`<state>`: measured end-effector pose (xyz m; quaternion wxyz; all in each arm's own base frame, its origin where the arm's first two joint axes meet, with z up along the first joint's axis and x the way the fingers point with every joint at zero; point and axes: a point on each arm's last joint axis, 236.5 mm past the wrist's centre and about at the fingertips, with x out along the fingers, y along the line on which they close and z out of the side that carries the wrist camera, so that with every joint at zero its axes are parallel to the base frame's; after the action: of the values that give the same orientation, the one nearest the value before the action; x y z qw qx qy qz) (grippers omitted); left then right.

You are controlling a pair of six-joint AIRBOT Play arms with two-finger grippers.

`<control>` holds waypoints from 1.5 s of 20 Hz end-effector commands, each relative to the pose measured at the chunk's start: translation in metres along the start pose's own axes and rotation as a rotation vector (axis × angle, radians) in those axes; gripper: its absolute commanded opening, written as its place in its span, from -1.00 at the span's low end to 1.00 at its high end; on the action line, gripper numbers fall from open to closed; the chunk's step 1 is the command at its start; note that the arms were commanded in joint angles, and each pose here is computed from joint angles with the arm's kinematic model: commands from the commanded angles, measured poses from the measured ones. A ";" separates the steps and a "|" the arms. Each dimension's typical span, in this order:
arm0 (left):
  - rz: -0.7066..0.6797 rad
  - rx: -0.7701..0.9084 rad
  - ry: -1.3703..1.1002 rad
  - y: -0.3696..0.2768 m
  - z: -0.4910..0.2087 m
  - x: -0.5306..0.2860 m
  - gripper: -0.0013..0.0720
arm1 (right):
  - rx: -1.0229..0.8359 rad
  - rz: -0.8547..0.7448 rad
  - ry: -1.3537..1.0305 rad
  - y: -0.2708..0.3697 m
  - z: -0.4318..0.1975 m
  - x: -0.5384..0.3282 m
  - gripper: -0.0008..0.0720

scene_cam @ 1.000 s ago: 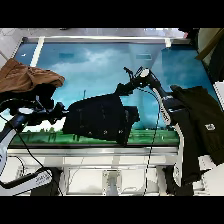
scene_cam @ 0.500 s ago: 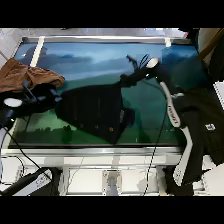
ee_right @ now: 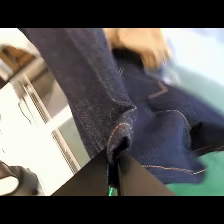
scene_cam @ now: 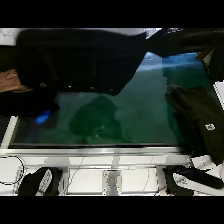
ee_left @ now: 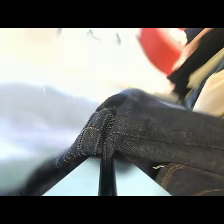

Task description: Fold the clothes and pants, and hang the long-sleeved shirts on hangers.

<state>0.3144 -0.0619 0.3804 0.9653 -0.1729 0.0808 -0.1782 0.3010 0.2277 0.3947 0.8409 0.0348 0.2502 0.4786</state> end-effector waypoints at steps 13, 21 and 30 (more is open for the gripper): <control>0.012 -0.004 0.623 0.059 -0.171 0.102 -0.85 | 0.256 -0.033 0.242 -0.141 -0.080 0.122 -0.93; 0.230 -0.009 0.549 0.176 -0.307 0.271 -0.85 | 0.443 -0.188 0.196 -0.314 -0.179 0.259 -0.93; 0.320 -0.016 0.392 0.219 -0.223 0.244 -0.84 | 0.116 -0.228 0.458 -0.246 -0.177 0.213 -0.93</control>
<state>0.5648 -0.0481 0.0485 0.9407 -0.1286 0.3074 -0.0630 0.5350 0.2392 0.0765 0.8232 0.0288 0.4410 0.3564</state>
